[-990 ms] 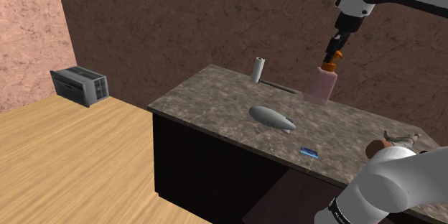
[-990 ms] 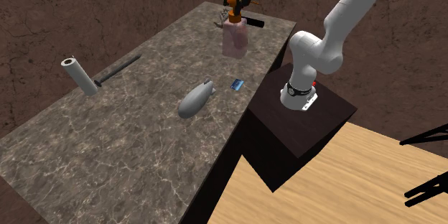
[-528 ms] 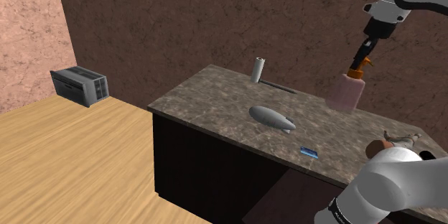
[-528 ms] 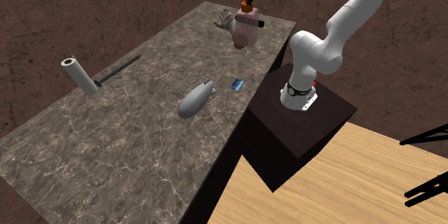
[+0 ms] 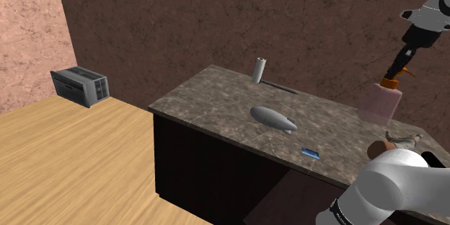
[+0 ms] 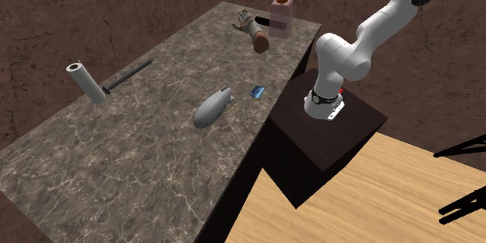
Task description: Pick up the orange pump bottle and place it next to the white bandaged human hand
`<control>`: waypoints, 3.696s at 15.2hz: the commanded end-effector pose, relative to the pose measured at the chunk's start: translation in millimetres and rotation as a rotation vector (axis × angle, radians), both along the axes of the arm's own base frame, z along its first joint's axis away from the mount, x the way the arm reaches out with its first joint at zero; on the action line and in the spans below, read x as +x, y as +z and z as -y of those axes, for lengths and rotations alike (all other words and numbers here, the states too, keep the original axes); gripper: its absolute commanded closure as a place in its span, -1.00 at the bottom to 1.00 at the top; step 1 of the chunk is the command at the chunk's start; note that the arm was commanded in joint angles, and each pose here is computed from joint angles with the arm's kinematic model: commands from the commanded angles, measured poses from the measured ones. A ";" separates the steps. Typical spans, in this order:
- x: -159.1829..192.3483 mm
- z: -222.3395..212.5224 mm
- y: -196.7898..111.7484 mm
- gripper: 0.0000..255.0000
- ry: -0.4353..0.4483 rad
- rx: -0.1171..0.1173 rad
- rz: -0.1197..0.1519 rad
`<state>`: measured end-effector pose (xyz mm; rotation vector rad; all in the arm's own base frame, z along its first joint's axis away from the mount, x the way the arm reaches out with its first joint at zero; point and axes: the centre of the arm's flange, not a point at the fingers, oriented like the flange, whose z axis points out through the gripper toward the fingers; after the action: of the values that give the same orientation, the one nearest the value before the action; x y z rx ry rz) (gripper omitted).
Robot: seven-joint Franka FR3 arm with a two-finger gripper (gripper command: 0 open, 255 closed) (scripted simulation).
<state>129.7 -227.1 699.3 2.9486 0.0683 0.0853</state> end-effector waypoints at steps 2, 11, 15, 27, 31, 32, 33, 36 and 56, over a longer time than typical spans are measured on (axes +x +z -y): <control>-36.8 13.5 -1.3 1.00 0.001 0.000 0.000; -147.8 56.1 -0.9 1.00 0.001 0.000 0.000; -197.1 75.0 -0.8 1.00 0.001 0.000 0.000; -280.0 106.8 -26.9 1.00 0.001 0.000 0.000; -280.0 106.8 -48.0 1.00 0.001 0.000 0.000; -280.0 106.8 -53.3 1.00 0.001 0.000 0.000; -280.0 106.8 -58.5 1.00 0.001 0.000 0.000; -280.0 106.8 -74.4 1.00 0.001 0.000 0.000; -280.0 106.8 -179.9 1.00 0.001 0.000 0.000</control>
<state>-150.2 -333.2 524.7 2.9488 0.0693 0.0847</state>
